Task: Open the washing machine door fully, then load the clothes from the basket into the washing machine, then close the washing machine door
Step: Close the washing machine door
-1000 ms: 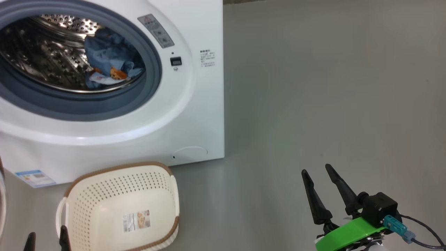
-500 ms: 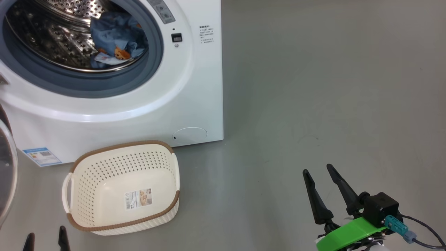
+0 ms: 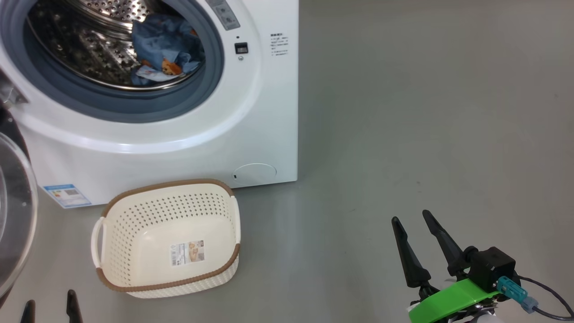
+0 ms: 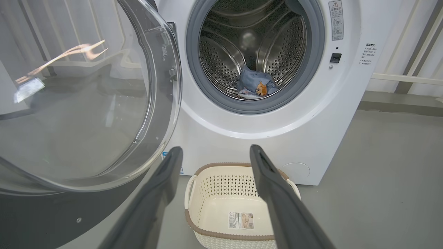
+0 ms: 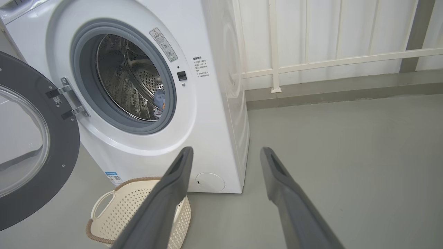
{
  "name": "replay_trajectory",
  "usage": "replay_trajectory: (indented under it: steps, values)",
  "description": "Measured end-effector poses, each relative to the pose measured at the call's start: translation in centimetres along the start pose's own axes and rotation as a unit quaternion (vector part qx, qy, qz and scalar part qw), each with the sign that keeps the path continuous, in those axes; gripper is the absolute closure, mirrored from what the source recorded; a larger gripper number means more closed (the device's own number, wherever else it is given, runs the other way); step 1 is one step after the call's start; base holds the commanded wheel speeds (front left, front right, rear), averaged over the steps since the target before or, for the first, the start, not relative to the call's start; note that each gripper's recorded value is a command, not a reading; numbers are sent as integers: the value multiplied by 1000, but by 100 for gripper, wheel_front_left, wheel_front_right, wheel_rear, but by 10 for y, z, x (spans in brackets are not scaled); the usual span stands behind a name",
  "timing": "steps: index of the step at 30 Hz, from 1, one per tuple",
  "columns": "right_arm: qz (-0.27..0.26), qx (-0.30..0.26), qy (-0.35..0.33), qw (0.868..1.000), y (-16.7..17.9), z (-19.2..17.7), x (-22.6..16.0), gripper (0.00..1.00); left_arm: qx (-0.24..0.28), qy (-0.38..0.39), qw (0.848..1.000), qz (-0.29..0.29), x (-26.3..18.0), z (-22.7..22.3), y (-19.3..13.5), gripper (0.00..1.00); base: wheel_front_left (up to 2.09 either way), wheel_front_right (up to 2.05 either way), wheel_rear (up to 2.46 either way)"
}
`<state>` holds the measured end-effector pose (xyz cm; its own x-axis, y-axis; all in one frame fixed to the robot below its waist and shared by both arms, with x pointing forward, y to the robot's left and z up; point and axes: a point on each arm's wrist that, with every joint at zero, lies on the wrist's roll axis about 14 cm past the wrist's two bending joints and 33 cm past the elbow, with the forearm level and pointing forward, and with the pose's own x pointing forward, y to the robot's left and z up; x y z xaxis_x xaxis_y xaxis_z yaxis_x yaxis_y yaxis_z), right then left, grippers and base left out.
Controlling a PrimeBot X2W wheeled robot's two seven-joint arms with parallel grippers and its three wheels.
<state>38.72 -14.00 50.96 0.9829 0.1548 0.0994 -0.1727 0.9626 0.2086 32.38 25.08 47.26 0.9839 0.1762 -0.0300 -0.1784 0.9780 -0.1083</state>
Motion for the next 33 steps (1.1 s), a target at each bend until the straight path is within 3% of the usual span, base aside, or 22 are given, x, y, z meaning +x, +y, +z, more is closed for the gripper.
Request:
replay_trajectory:
  steps: [12,33]
  values:
    - [42,2,1,999,27,-2,11,0,-2,-9,1000,27,-14,5,15,0,0,0,0]
    - [146,-4,11,989,97,-12,28,0,-25,-22,989,145,-63,10,76,0,0,0,0]
